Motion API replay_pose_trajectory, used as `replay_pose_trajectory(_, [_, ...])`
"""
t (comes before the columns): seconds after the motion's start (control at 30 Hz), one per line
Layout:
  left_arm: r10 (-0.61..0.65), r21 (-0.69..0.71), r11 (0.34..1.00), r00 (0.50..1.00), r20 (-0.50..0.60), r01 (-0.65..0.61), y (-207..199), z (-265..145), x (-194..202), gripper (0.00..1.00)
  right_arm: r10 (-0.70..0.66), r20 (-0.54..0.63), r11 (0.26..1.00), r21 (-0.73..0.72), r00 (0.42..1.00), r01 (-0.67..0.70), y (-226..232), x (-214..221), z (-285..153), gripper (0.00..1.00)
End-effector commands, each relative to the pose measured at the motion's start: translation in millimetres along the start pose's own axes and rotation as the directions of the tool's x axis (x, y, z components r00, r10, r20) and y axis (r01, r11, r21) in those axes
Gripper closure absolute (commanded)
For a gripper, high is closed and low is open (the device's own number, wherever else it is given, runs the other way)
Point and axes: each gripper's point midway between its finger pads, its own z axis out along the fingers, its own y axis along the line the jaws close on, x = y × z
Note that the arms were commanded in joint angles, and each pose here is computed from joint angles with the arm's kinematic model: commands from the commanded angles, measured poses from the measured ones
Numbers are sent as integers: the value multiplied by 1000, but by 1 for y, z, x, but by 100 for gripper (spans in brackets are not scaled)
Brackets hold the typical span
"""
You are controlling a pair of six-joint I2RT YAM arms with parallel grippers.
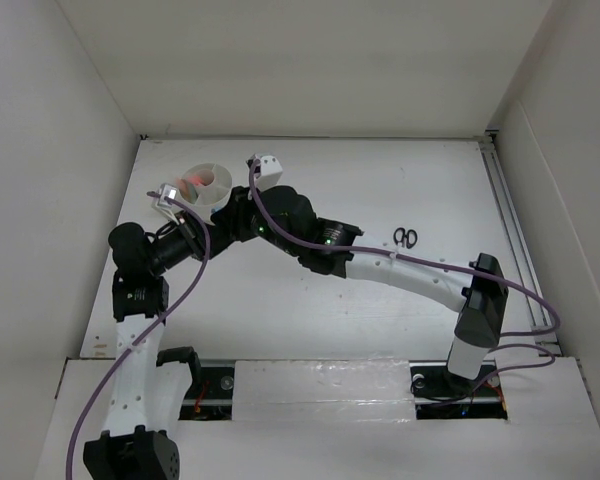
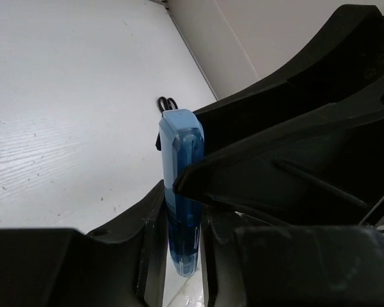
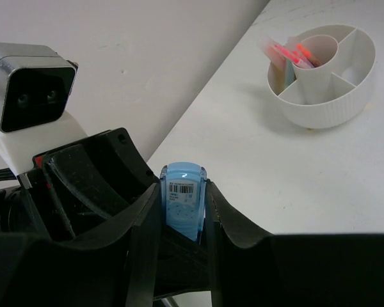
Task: Sort the stationery into containers
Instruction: Pick up the pen from the center of the board.
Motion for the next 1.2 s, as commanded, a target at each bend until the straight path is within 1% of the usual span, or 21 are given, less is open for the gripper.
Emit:
replay_pose_trajectory(0.0, [63,-67,996,994,87,-57,3,-1,-26,84,2,8,998,-59,1000,-1,20,-1,-7,100])
replay_pose_trajectory(0.03, [63,-74,996,994,93,-56,4,0,-27,87,2,8,998,-59,1000,-1,20,-1,-7,100])
replay_pose_trajectory(0.17, [80,-87,994,991,109,-71,3,-2,-29,87,-19,1,998,-54,1000,19,17,3,-6,100])
replay_pose_trajectory(0.23, [74,-104,993,990,117,-62,6,-3,-30,85,-23,-11,998,-57,1000,22,18,9,-7,100])
replay_pose_trajectory(0.33, [74,-104,993,990,117,-62,7,-3,-30,79,-50,-20,998,-32,999,50,15,14,-9,100])
replay_pose_trajectory(0.43, [67,-114,992,991,119,-54,9,-3,-30,79,-80,-42,997,-5,996,80,9,24,-10,100])
replay_pose_trajectory(0.47, [68,-121,991,990,125,-53,10,-3,-31,82,-83,-52,996,0,995,84,7,27,-11,100])
replay_pose_trajectory(0.53, [68,-121,991,990,125,-53,10,-3,-31,97,-99,-65,995,-4,993,99,8,34,-12,100])
replay_pose_trajectory(0.57, [69,-128,990,989,130,-52,11,-3,-32,100,-101,-73,995,0,992,102,7,35,-12,100])
replay_pose_trajectory(0.63, [76,-140,989,988,136,-57,11,-3,-34,100,-104,-76,994,12,992,105,3,38,-12,100])
replay_pose_trajectory(0.67, [68,-143,988,989,131,-49,12,-4,-33,98,-118,-87,993,17,989,120,1,41,-13,100])
replay_pose_trajectory(0.7, [68,-143,988,989,131,-49,12,-4,-33,92,-122,-94,992,20,988,125,2,44,-14,100])
replay_pose_trajectory(0.73, [68,-143,988,989,131,-49,12,-4,-33,76,-122,-94,992,20,988,125,2,44,-14,100])
replay_pose_trajectory(0.8, [68,-143,988,989,131,-49,12,-4,-33,62,-139,-101,989,29,985,142,2,48,-16,100])
replay_pose_trajectory(0.83, [77,-144,988,989,130,-58,13,-4,-33,57,-153,-108,986,44,982,159,-2,49,-17,100])
replay_pose_trajectory(0.87, [77,-144,988,989,130,-58,13,-4,-33,47,-164,-108,985,43,981,169,-3,49,-17,100])
replay_pose_trajectory(0.93, [77,-144,988,989,130,-58,13,-4,-33,38,-181,-125,979,71,975,191,-10,52,-18,100])
replay_pose_trajectory(0.97, [77,-144,988,989,130,-58,13,-4,-33,36,-181,-125,979,71,975,191,-10,52,-18,100])
replay_pose_trajectory(1.1, [77,-144,988,989,130,-58,13,-4,-33,36,-195,-137,974,86,971,208,-16,56,-19,100])
replay_pose_trajectory(1.17, [76,-137,989,989,124,-59,12,-4,-32,40,-197,-154,975,73,968,210,-16,62,-19,100])
